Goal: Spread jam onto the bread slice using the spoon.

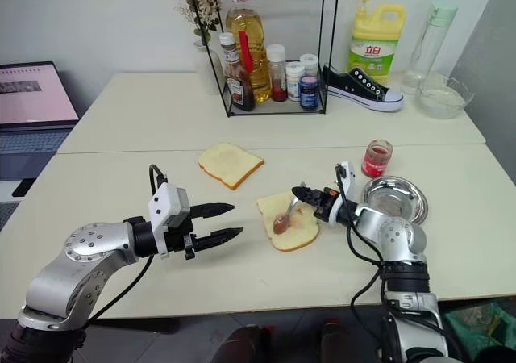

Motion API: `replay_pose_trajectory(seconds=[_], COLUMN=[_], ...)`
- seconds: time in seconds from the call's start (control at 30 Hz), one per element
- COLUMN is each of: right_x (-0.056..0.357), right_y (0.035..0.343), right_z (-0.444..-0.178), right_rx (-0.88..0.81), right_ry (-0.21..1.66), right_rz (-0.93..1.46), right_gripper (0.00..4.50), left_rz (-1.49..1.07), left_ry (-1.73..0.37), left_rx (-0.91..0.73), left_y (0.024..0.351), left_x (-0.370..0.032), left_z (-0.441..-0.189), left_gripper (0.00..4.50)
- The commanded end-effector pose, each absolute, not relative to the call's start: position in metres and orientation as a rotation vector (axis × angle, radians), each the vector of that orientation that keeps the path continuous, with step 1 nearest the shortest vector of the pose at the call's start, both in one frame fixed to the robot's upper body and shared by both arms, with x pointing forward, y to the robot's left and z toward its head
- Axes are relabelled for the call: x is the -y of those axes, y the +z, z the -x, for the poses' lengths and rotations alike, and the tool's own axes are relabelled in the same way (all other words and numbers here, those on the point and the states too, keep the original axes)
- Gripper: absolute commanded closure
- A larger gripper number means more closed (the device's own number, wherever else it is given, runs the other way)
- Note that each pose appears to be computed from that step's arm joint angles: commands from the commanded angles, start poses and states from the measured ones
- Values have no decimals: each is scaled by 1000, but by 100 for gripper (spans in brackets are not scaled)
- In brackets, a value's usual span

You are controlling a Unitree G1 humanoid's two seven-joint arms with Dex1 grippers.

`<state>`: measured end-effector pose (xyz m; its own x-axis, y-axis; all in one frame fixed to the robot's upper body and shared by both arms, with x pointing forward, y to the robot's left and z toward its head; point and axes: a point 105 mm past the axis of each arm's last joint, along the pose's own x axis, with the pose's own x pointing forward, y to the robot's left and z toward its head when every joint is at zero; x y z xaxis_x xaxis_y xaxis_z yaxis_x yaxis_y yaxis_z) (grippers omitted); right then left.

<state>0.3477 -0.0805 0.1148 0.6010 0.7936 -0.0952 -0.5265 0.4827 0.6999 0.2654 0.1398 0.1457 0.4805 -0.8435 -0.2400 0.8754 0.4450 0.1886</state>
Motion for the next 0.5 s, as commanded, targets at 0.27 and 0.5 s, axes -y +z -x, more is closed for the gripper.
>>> replay_pose_trajectory(seconds=[0.27,0.5], right_x=[126,120], right_y=[130,157], right_z=[-356,-366], right_rx=[-383,-301], right_ry=[748,767], right_rz=[-615,-668], right_gripper=[448,448], left_rz=[-331,-335], left_ry=[-1085,-1090], left_rx=[-79,-72], left_y=[154,155], left_x=[-136,-135], left_z=[-266,-268], left_gripper=[177,177])
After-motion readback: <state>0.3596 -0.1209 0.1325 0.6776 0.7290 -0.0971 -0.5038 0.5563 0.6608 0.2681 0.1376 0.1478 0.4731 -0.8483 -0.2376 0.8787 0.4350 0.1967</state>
